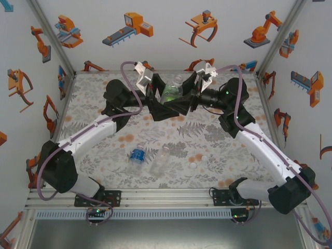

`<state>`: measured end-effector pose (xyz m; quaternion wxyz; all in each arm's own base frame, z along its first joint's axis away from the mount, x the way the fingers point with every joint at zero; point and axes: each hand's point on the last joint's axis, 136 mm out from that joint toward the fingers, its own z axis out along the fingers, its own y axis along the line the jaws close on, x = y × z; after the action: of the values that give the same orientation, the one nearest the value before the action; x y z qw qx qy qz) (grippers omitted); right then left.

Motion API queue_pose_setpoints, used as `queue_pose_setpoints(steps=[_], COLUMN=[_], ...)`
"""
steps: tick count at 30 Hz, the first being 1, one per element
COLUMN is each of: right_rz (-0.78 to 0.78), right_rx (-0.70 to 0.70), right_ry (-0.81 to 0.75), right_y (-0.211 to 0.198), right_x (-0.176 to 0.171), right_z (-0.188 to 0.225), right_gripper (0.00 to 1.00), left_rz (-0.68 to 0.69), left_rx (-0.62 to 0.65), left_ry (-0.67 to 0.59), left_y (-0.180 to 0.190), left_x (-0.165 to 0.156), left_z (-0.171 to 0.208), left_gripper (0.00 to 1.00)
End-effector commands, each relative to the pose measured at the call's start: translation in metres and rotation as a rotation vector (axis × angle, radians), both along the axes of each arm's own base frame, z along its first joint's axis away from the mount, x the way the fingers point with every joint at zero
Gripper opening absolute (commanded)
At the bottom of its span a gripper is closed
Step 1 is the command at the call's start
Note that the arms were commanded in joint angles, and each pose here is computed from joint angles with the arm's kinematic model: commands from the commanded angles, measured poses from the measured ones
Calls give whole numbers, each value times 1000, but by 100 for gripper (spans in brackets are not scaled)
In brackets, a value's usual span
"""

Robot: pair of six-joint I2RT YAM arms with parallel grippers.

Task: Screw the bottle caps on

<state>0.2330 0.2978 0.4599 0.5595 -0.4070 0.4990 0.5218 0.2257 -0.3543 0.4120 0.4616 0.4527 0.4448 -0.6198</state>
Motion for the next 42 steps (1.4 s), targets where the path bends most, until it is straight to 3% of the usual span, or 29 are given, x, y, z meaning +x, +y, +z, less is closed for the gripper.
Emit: queue_pose_setpoints(steps=[1, 17, 21, 27, 31, 38, 42], right_rz=[7, 2, -5, -61, -83, -74, -48], right_rx=[24, 21, 21, 15, 13, 101, 123], right_ry=[-31, -26, -24, -12, -14, -28, -26], right_y=[1, 2, 2, -3, -7, -12, -10], right_x=[-4, -2, -1, 4, 2, -2, -4], right_z=[5, 2, 3, 3, 6, 30, 35], right_gripper=[42, 42, 42, 65, 72, 73, 67], left_rz=[-23, -31, -26, 5, 37, 20, 15], left_rx=[-57, -59, -51, -5, 22, 10, -1], left_ry=[-36, -34, -36, -56, -67, -71, -74], left_y=[0, -1, -1, 2, 5, 7, 8], left_x=[-5, -4, -4, -4, -4, -9, -11], left_z=[20, 21, 19, 13, 10, 12, 15], left_gripper=[75, 44, 42, 37, 34, 33, 34])
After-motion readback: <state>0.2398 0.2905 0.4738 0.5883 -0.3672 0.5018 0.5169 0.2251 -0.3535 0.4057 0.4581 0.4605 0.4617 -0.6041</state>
